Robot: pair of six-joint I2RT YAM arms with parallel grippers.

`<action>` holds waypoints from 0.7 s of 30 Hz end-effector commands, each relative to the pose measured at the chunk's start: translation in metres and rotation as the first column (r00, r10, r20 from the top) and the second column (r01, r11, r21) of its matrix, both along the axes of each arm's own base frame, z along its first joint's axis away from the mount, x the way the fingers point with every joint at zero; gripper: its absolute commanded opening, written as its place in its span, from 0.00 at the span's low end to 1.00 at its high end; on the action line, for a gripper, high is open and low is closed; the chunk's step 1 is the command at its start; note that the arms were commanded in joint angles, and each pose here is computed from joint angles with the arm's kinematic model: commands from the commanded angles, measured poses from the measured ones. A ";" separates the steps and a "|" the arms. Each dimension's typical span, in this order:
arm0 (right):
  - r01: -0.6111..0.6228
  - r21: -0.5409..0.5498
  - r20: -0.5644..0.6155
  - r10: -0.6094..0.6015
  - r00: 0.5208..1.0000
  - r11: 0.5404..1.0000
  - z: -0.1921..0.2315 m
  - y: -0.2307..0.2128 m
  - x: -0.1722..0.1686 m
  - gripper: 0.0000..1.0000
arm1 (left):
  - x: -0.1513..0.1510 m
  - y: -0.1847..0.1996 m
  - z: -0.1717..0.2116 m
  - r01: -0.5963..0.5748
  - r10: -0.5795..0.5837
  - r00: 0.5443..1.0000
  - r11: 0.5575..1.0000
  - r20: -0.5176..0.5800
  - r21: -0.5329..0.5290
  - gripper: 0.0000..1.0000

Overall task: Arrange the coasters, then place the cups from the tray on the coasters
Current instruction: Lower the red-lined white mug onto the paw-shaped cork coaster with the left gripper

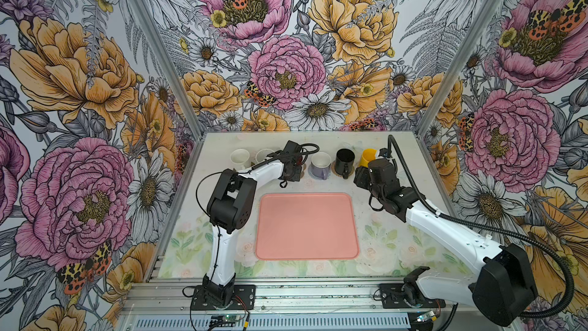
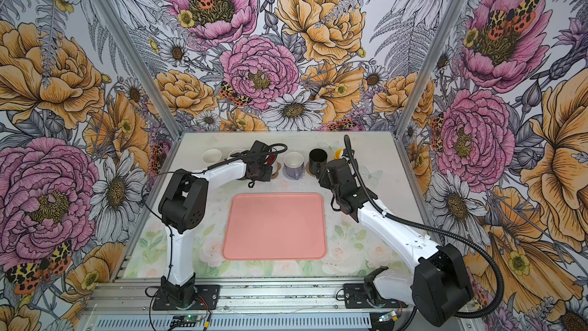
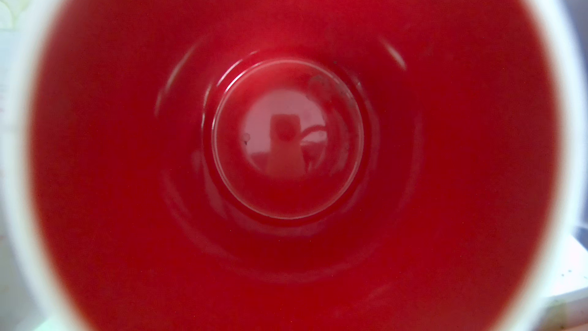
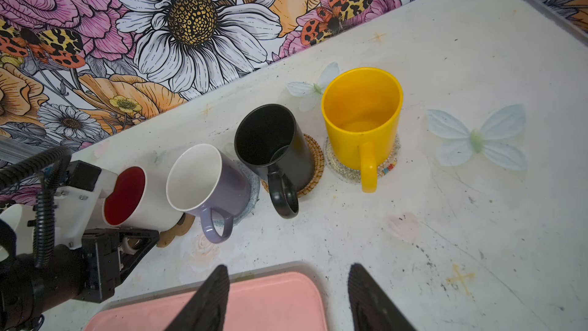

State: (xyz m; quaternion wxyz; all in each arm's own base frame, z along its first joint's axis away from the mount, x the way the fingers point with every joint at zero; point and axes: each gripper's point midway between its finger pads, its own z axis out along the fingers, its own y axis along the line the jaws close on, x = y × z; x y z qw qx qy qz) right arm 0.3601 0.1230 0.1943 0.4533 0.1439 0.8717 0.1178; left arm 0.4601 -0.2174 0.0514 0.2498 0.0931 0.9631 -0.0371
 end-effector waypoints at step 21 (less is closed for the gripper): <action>0.006 0.011 -0.002 -0.006 1.000 1.000 -0.003 -0.001 0.002 0.62 | 0.019 0.003 0.013 -0.020 0.019 0.998 1.000 0.059 0.009 0.00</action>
